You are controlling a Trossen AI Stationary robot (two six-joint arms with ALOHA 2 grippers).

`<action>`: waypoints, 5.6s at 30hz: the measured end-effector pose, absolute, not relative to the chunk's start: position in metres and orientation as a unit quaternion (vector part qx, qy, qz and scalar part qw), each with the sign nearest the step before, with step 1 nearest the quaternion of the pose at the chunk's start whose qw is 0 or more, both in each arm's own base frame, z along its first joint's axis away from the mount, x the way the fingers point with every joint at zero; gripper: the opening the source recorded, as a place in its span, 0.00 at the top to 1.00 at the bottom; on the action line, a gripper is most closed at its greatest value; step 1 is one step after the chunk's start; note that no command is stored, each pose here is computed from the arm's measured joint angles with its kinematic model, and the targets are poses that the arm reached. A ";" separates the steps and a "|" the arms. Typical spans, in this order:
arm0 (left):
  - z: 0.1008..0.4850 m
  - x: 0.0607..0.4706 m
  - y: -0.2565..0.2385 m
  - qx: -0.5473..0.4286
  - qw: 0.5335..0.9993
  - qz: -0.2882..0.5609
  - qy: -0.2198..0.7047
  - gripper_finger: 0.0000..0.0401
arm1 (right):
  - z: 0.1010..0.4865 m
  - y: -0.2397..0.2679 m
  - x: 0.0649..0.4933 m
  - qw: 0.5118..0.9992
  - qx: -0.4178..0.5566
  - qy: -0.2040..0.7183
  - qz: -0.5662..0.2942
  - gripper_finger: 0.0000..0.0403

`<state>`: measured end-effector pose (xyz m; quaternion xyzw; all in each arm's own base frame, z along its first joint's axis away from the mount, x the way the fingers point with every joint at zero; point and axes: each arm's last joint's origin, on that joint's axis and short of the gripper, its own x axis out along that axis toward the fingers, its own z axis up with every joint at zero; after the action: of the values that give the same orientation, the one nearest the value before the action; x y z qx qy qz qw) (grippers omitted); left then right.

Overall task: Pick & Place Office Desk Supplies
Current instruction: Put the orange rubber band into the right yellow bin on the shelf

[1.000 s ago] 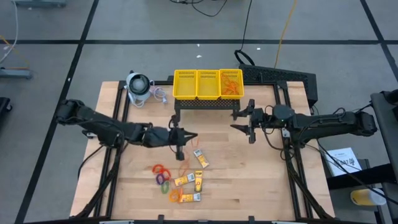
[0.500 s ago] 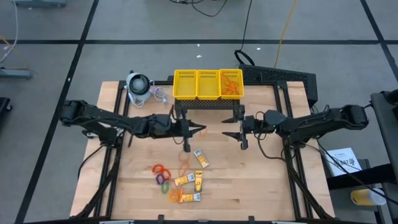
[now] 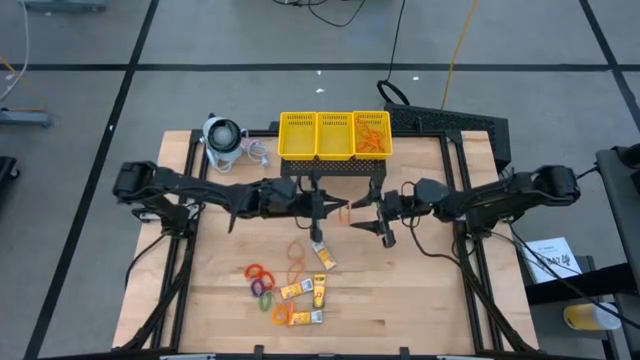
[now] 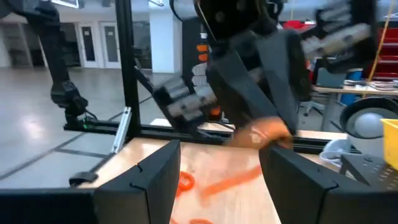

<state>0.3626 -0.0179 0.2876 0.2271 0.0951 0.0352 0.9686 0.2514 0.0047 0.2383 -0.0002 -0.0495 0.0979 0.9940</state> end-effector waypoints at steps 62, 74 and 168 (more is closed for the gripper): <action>0.341 0.297 -0.016 0.044 0.991 0.028 0.123 0.28 | 0.232 -0.006 0.256 0.998 -0.027 -0.030 0.044 1.00; 0.353 0.214 -0.005 0.051 0.987 0.061 0.140 0.29 | 0.227 -0.024 0.256 1.000 0.010 0.000 0.010 1.00; 0.220 0.199 -0.036 -0.148 0.968 -0.033 0.200 0.31 | 0.264 0.010 0.230 0.968 0.016 0.109 0.224 0.51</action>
<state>0.1992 -0.0362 0.2204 -0.1481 0.2004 -0.0327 0.9679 0.2296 0.0099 0.2645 0.0162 0.1086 0.2241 0.9684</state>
